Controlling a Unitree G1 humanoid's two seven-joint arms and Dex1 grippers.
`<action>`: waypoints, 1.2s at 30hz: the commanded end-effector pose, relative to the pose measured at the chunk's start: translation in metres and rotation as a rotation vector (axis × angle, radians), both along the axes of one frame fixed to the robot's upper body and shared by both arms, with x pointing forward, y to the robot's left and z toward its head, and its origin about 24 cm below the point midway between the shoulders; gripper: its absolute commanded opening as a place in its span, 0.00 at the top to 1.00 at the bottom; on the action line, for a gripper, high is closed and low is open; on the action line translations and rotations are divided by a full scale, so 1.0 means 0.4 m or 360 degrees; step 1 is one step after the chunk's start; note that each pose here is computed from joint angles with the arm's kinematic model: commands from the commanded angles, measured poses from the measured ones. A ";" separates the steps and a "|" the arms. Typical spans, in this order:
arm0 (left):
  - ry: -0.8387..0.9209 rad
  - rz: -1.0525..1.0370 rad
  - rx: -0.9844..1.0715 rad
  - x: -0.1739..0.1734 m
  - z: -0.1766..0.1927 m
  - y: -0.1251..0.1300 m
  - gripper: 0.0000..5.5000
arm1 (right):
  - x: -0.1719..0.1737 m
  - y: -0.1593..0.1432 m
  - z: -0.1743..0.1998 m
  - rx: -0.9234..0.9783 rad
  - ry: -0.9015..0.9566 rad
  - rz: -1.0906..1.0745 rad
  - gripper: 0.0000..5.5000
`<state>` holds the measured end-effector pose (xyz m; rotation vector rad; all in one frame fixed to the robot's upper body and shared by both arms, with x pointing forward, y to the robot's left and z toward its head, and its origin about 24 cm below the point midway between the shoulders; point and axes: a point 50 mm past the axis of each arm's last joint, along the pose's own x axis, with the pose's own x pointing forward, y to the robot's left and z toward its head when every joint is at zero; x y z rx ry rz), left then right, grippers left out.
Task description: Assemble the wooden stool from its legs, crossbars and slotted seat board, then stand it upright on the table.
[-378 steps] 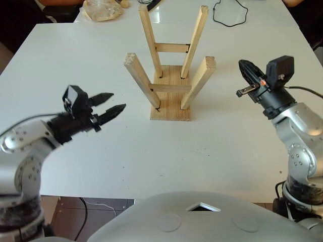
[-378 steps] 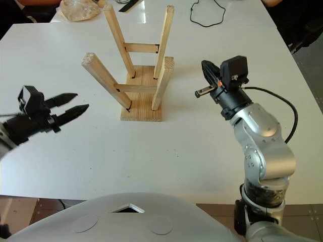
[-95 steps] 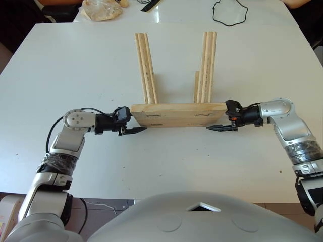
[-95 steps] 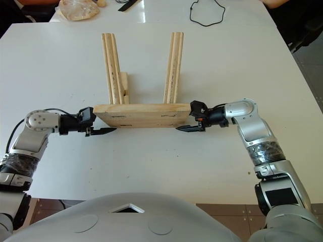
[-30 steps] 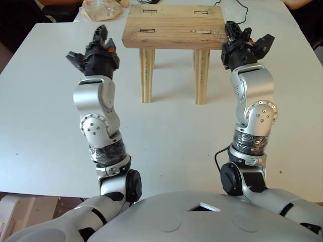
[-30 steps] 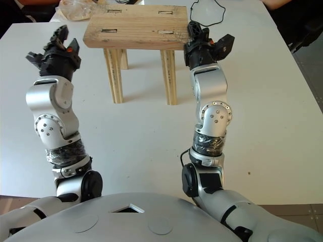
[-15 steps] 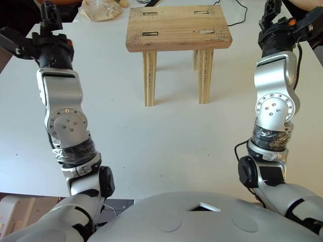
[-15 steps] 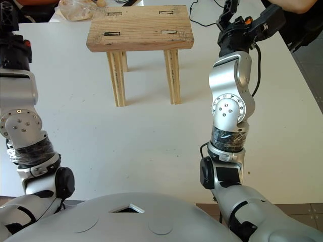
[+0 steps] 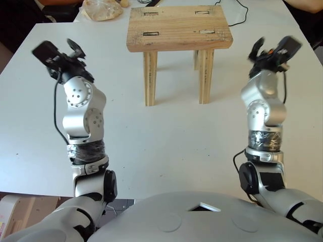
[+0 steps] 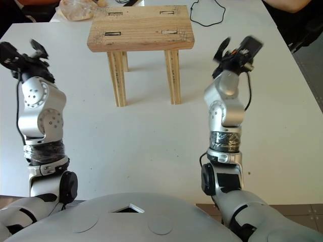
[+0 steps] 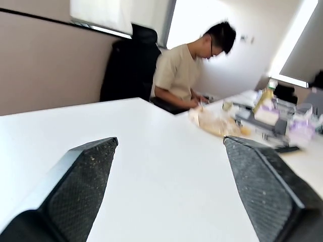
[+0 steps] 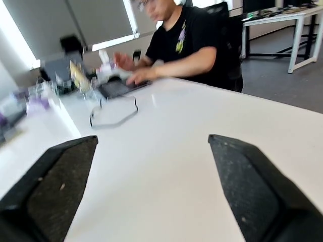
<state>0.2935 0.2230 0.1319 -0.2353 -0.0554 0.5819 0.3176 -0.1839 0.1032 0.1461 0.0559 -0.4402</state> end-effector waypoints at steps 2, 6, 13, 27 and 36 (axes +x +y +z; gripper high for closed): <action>0.0153 -0.0073 -0.0101 -0.012 -0.085 -0.015 0.29 | 0.001 0.008 -0.023 -0.0117 0.0003 0.0014 0.26; -0.0045 -0.0125 -0.0314 -0.002 -0.076 0.001 0.29 | 0.004 0.016 -0.010 -0.0133 -0.0030 -0.0010 0.26; 0.0048 -0.0155 -0.0121 -0.002 -0.081 0.003 0.29 | -0.007 0.038 -0.022 -0.0147 0.0019 -0.0023 0.26; -0.0060 -0.0336 -0.0134 0.017 0.002 -0.052 0.29 | -0.036 0.034 0.034 -0.0246 -0.0134 -0.0244 0.26; -0.1264 -0.0331 0.0354 -0.016 0.371 -0.266 0.29 | -0.004 0.252 0.494 -0.0297 -0.1252 0.0199 0.26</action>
